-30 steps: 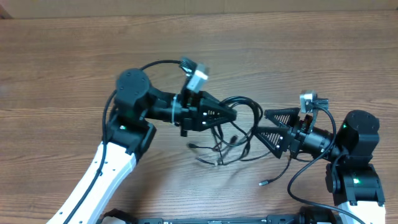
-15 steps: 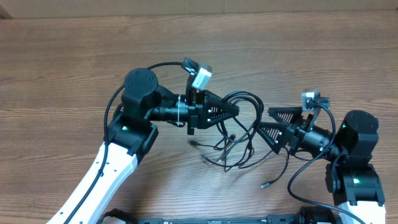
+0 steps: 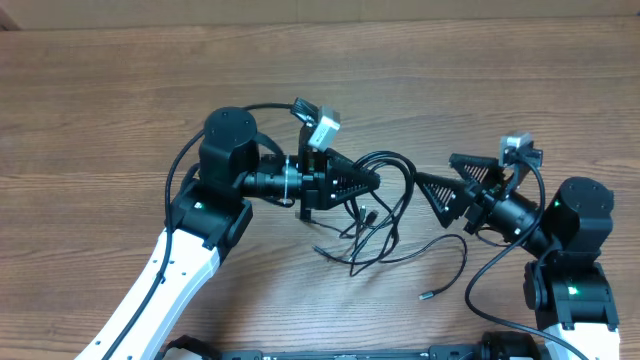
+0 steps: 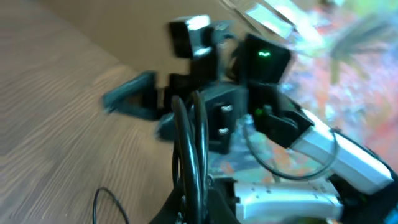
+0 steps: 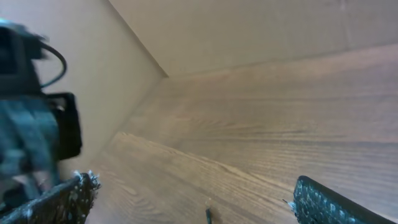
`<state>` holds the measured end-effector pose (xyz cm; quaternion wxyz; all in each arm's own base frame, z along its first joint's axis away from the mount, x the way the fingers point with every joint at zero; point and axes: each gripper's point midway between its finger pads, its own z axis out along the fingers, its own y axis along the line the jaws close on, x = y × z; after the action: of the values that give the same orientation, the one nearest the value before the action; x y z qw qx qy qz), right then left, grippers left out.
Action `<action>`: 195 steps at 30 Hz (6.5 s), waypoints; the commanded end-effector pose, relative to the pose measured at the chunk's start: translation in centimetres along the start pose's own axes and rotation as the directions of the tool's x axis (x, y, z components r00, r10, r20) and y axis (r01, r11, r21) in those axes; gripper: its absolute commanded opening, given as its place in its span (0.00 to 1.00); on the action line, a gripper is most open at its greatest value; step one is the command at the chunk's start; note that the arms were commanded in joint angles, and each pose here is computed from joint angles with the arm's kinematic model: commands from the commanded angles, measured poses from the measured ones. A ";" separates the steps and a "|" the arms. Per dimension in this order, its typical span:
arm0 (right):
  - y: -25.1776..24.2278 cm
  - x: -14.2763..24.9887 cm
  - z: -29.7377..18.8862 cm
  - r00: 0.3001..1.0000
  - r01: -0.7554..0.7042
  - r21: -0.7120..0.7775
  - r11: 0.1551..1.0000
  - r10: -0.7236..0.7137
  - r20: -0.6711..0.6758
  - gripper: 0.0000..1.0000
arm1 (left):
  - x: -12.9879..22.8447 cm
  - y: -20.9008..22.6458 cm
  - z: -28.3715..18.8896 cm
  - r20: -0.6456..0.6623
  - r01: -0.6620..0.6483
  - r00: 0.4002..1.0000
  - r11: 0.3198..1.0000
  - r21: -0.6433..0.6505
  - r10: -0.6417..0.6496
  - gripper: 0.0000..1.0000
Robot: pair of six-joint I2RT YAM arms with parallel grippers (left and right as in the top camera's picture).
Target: Untangle cables
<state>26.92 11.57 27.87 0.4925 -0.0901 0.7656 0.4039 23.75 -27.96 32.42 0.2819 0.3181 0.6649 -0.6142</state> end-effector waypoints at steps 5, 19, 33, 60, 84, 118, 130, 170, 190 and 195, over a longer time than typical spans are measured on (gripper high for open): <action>0.2 -1.1 -0.2 0.999 0.035 0.006 0.999 -0.036 0.037 1.00 | -0.9 2.6 -0.5 0.070 0.065 0.996 0.982 -0.176 -0.053 0.04; -2.8 -0.2 -0.2 0.993 0.117 0.153 0.981 -0.118 0.001 1.00 | 1.6 -1.0 3.3 -0.030 0.047 0.998 0.997 -0.066 -0.049 0.04; -3.8 0.4 -0.3 0.996 0.091 0.206 0.974 -0.090 -0.017 1.00 | 3.6 -2.2 4.6 -0.099 0.034 0.994 0.999 -0.036 -0.037 0.04; -3.6 1.0 -0.3 0.993 0.113 0.191 0.975 -0.107 -0.045 1.00 | 2.8 -0.8 5.0 -0.045 0.046 0.998 0.991 -0.126 -0.053 0.04; -2.6 0.9 -0.1 0.992 0.125 0.135 0.983 -0.120 -0.041 1.00 | 3.3 -1.3 5.3 -0.066 0.051 0.996 0.993 -0.102 -0.057 0.04; -11.5 6.4 -2.1 0.972 -0.062 0.563 0.824 0.179 -0.155 1.00 | 0.3 -5.9 1.8 0.004 -0.264 0.964 0.959 0.099 0.265 0.04; 1.8 5.4 0.4 0.972 -0.058 -0.224 0.973 0.004 -0.236 1.00 | -0.6 -4.6 0.6 0.026 -0.291 0.957 0.956 0.046 0.290 0.04; 6.9 2.2 -0.9 0.981 -0.070 -0.491 0.868 -0.029 -0.191 1.00 | -2.4 0.2 -2.5 0.100 -0.062 0.992 0.987 -0.151 0.078 0.04; 7.8 2.2 -1.5 0.980 -0.040 -0.544 0.838 -0.073 -0.184 1.00 | -2.1 -0.8 -0.9 0.096 -0.038 0.994 0.991 -0.127 0.051 0.04; 7.8 2.2 -1.5 0.980 -0.040 -0.545 0.838 -0.073 -0.185 1.00 | -1.5 -2.2 0.9 0.073 -0.066 0.995 0.994 -0.085 0.072 0.04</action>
<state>20.82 16.22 30.03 0.3677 -0.2647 0.6680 0.5903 24.13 -28.17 33.55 0.3343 0.2922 0.6813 -0.5820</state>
